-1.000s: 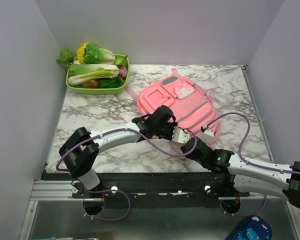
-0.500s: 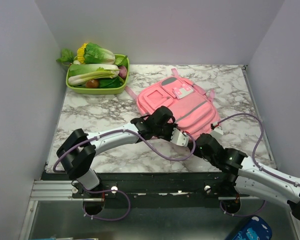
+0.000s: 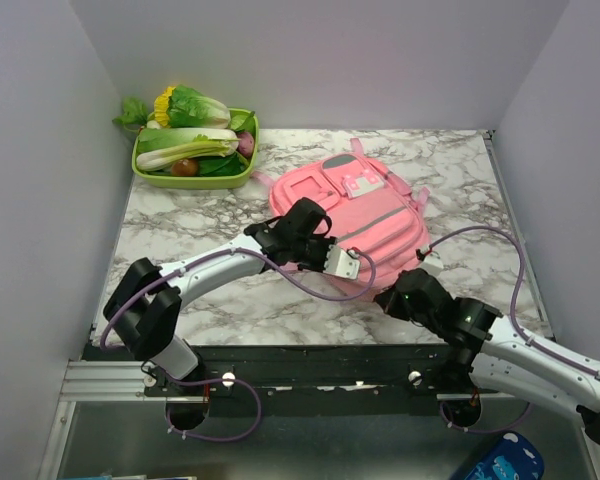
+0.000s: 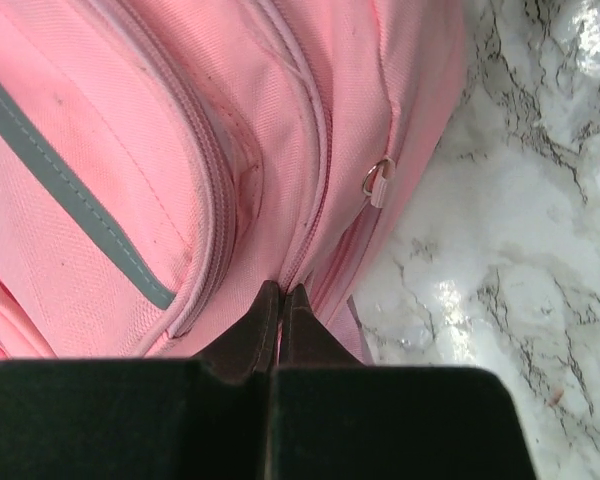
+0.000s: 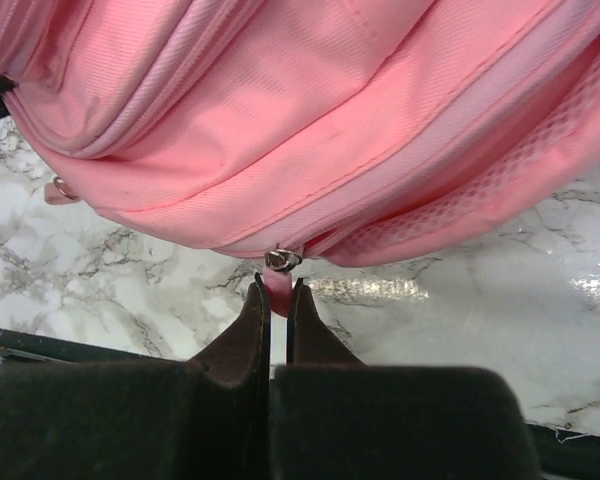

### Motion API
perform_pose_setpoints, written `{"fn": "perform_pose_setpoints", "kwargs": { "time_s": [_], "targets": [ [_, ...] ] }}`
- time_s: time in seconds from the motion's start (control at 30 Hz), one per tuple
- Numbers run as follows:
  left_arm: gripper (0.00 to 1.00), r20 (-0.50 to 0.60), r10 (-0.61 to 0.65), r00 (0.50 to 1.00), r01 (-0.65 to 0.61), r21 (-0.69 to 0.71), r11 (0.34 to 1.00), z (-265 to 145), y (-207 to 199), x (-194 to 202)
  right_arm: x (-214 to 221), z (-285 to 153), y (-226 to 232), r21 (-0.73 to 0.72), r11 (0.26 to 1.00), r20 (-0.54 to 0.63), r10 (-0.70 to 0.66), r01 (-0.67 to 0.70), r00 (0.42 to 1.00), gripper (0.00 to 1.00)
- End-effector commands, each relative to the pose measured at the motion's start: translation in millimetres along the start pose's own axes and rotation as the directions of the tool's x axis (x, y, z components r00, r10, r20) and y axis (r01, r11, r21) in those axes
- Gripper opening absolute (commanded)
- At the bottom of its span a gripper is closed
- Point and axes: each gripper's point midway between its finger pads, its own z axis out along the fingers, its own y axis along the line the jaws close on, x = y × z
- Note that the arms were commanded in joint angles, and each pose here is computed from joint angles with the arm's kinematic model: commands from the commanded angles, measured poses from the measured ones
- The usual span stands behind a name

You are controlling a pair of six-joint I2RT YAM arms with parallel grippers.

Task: Pack the student bag
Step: Zip the student bag at the center of the board.

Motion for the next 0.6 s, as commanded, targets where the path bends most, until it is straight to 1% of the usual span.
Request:
{"fn": "perform_pose_setpoints", "kwargs": {
  "time_s": [0.0, 0.13, 0.23, 0.27, 0.37, 0.47, 0.57],
  "targets": [
    [0.0, -0.12, -0.139, 0.983, 0.136, -0.029, 0.99, -43.4, 8.1, 43.1, 8.2, -6.4, -31.3, 0.136, 0.989, -0.053, -0.048, 0.055, 0.997, 0.01],
    [0.0, -0.113, -0.19, 0.975, 0.19, -0.01, 0.982, -54.3, 0.3, 51.5, 1.5, -3.5, -26.2, 0.154, 0.987, -0.036, -0.043, 0.048, 0.998, 0.01],
    [0.0, -0.123, -0.21, 0.97, 0.211, -0.009, 0.977, -61.1, -4.5, 58.8, -8.4, -1.5, -20.5, 0.173, 0.983, -0.016, -0.066, 0.068, 0.998, 0.01],
    [0.0, -0.123, -0.215, 0.969, 0.215, -0.01, 0.976, -62.7, -4.4, 60.4, -9.9, 0.6, -22.2, 0.193, 0.977, -0.018, -0.093, 0.095, 0.996, 0.01],
    [0.0, -0.109, -0.265, 0.958, 0.264, -0.019, 0.964, -70.2, -4.0, 67.1, -19.4, 1.2, -19.6, 0.213, 0.97, 0.002, -0.122, 0.119, 0.993, 0.01],
    [0.0, -0.084, -0.311, 0.947, 0.313, 0.0, 0.95, -74.1, -6.4, 63.8, -28.4, 3.3, -18.8, 0.24, 0.962, 0.028, -0.141, 0.13, 0.99, 0.01],
    [0.04, -0.049, -0.367, 0.929, 0.369, 0.043, 0.929, -77.4, -13.1, 52.0, -33.1, 8.2, -27.1, 0.292, 0.947, 0.05, -0.154, 0.133, 0.987, 0.01]
  ]
}}
